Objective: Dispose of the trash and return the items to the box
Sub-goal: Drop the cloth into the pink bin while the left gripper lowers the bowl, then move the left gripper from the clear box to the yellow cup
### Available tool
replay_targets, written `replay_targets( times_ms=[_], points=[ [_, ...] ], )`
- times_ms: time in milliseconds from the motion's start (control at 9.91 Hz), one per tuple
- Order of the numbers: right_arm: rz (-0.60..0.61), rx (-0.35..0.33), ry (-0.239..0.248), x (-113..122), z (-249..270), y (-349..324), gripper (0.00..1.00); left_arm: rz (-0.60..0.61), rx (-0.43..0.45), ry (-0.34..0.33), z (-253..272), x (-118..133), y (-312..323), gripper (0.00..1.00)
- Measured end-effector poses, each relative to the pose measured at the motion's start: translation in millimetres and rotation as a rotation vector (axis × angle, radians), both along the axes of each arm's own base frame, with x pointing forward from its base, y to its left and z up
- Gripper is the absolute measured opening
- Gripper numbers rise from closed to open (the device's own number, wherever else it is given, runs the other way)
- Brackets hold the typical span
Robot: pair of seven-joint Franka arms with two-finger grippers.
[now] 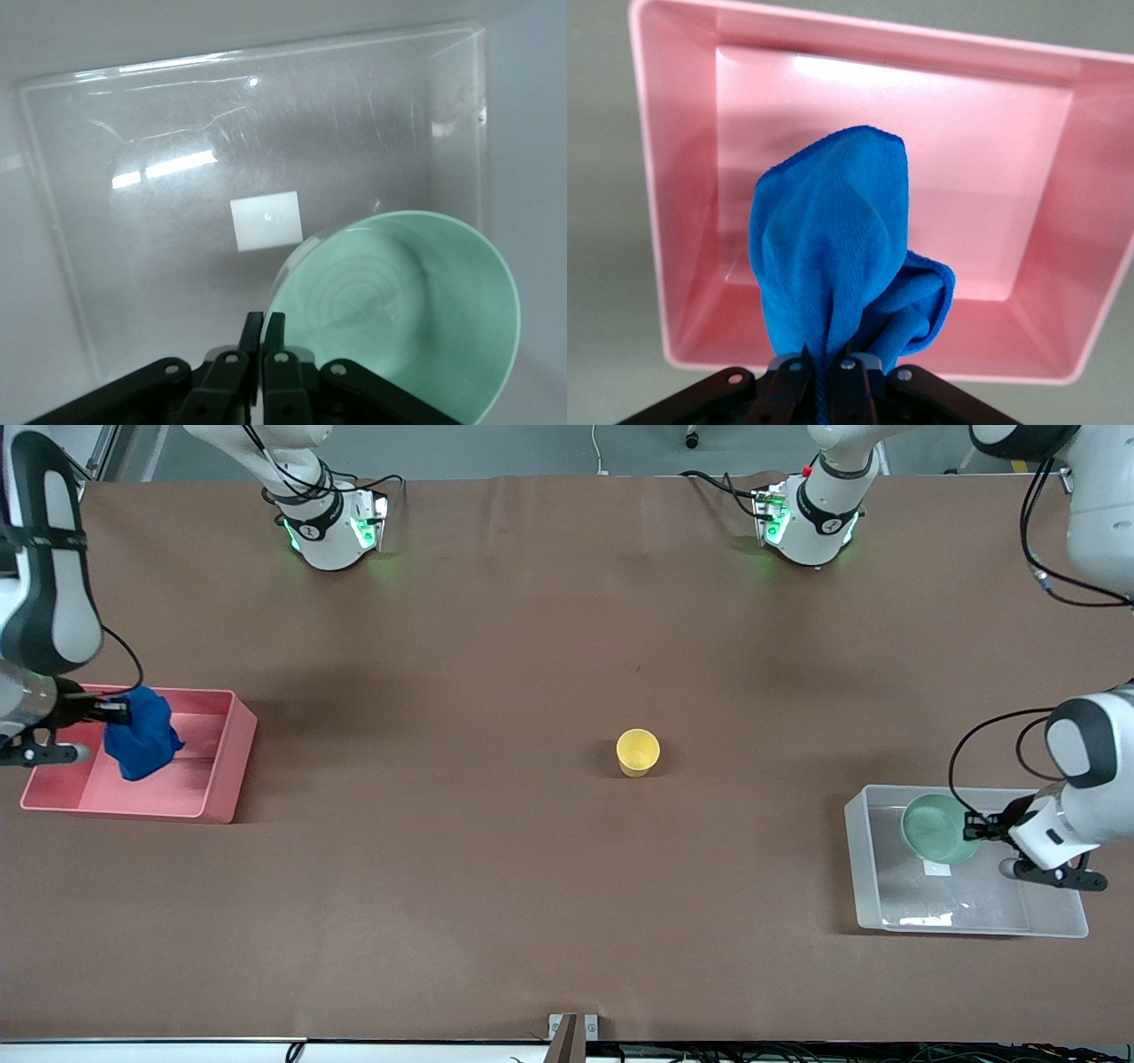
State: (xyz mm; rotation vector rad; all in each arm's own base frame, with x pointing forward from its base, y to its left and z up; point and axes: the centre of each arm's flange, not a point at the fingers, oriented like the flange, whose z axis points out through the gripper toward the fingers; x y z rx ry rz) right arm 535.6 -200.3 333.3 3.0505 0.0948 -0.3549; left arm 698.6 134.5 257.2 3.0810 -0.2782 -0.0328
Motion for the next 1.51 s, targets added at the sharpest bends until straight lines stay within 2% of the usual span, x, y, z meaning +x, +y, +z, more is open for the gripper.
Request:
replay_targets(
  times_ms=[202, 303, 505, 606, 706, 807, 908, 1110, 1211, 1312, 1514],
  points=[
    [0.006, 0.003, 0.025, 1, -25, 3, 0.07, 0.006, -0.009, 0.009, -21, 2, 1, 0.04],
    [0.007, 0.003, 0.031, 1, -33, 3, 0.17, 0.004, -0.014, 0.019, -29, 1, -1, 0.04],
    [0.01, 0.002, 0.031, 3, -34, 4, 0.47, -0.009, -0.027, 0.028, -39, 3, -13, 0.11],
    [0.011, -0.001, 0.021, 9, -24, 5, 0.6, -0.014, -0.031, 0.006, -31, 9, -19, 0.24],
    [-0.003, 0.008, 0.016, 18, -1, 6, 0.74, -0.021, -0.037, -0.045, -8, 20, -24, 0.37],
    [-0.049, 0.026, 0.019, 29, 41, 11, 0.9, -0.037, -0.043, -0.101, 28, 32, -36, 0.53],
    [-0.101, 0.03, 0.008, 39, 93, 19, 1.0, -0.035, -0.049, -0.132, 62, 36, -51, 0.67],
    [-0.149, 0.043, -0.087, 44, 194, 41, 1.0, 0.01, -0.078, -0.14, 124, 32, -105, 0.96],
    [-0.176, 0.071, -0.125, 34, 226, 48, 1.0, 0.031, -0.097, -0.134, 145, 27, -139, 1.0],
    [-0.208, 0.086, -0.152, 22, 253, 55, 1.0, 0.053, -0.113, -0.114, 160, 20, -181, 1.0],
    [-0.236, 0.098, -0.181, 0, 295, 79, 1.0, 0.128, -0.104, -0.051, 172, -1, -276, 1.0]
  ],
)
